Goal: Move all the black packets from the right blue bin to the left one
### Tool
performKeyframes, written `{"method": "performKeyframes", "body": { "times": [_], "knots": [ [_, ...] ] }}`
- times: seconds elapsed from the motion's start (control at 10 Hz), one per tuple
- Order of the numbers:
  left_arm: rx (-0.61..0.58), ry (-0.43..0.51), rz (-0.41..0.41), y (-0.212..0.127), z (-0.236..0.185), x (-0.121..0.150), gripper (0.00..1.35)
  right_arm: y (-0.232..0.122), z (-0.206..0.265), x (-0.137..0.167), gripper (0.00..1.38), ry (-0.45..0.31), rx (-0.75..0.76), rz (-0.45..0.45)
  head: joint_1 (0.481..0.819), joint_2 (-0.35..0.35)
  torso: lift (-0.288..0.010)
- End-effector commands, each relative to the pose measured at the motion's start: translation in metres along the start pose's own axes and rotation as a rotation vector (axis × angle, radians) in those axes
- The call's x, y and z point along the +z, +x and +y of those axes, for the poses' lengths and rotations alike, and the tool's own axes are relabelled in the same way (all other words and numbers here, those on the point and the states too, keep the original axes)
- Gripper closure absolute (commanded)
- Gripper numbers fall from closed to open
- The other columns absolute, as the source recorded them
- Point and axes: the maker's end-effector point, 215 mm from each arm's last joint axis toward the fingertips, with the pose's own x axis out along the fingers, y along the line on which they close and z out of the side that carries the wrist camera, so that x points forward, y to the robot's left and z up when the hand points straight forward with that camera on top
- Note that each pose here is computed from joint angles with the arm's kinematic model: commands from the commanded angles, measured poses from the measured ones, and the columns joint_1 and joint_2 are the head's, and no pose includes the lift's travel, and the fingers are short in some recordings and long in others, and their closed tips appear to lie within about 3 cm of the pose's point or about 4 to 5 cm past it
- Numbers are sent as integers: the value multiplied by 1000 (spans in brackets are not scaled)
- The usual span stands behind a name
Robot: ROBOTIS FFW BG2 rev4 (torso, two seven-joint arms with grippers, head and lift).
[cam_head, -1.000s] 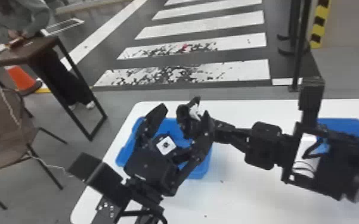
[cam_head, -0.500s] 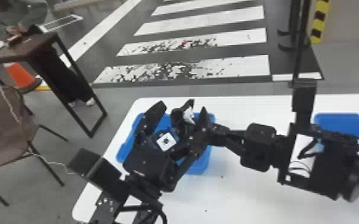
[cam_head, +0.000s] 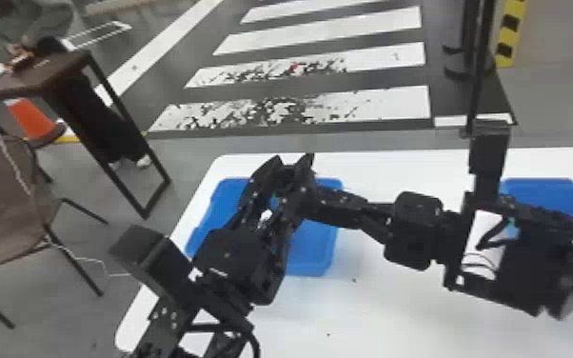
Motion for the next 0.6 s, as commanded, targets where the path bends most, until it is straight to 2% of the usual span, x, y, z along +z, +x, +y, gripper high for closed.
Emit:
{"method": "performKeyframes", "body": {
  "times": [0.0,0.3,0.5],
  "knots": [
    [16,16,16,-3,4,3,1214,0,-1,3,1147,-3,-1,-9,687,350,-140],
    [24,34,18,-4,5,7,1214,-2,-7,1,1145,4,-11,-13,681,350,-140],
    [23,34,8,-4,6,11,1214,-3,-8,4,1023,0,-15,-32,680,350,-140]
  ]
}}
